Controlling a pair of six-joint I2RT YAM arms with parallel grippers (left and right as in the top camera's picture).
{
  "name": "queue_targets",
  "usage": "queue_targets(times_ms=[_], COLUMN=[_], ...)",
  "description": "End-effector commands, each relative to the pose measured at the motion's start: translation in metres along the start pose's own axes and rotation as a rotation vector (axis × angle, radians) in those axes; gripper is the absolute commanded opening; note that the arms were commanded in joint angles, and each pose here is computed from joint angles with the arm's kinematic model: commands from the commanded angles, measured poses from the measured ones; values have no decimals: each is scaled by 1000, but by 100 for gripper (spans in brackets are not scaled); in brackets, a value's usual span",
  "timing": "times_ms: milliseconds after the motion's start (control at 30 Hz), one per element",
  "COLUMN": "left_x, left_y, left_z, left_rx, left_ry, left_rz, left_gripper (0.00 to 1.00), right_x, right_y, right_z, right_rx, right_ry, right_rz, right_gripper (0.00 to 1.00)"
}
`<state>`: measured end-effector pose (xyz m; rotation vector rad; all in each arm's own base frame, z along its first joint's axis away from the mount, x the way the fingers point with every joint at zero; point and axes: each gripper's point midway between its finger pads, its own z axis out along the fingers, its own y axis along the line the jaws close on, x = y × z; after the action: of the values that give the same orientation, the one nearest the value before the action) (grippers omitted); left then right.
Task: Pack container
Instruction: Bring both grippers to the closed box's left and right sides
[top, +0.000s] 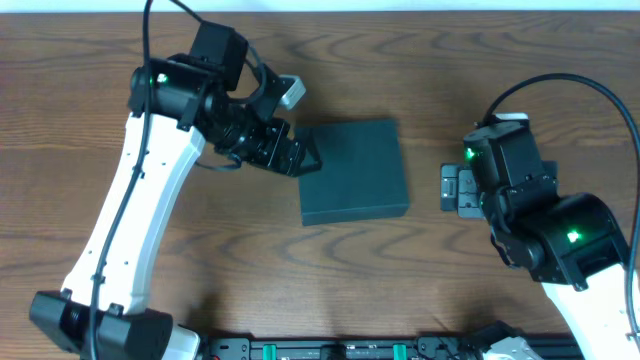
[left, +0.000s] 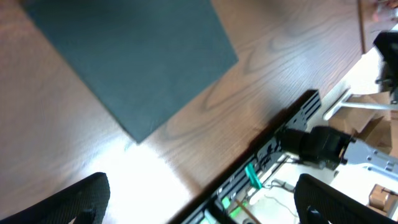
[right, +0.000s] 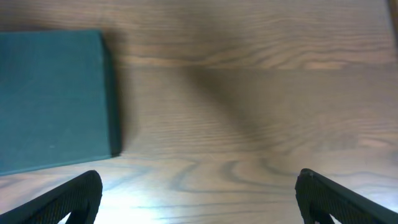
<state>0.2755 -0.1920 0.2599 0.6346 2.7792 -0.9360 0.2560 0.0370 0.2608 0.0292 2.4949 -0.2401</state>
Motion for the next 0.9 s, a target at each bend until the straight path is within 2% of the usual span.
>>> queue_targets(times_ms=[0, 167, 300, 433, 600, 733, 867], left_x=[15, 51, 65, 70, 60, 39, 39], left_y=[7, 21, 40, 79, 99, 112, 123], left_z=[-4, 24, 73, 108, 115, 113, 129], left_rx=[-98, -327, -421, -500, -517, -526, -534], left_ry=[38, 200, 235, 177, 97, -15, 8], left_rz=[33, 137, 146, 28, -54, -197, -245], left_gripper=[95, 96, 95, 95, 95, 95, 95], right_x=[4, 10, 18, 36, 63, 67, 65], right_y=[18, 43, 52, 60, 70, 79, 81], right_z=[9, 35, 61, 89, 114, 125, 126], right_rx=[-84, -129, -103, -91, -121, -152, -158], right_ry=[56, 161, 238, 289, 323, 307, 293], right_rz=[17, -11, -39, -56, -57, -16, -10], right_gripper=[99, 99, 99, 99, 99, 99, 99])
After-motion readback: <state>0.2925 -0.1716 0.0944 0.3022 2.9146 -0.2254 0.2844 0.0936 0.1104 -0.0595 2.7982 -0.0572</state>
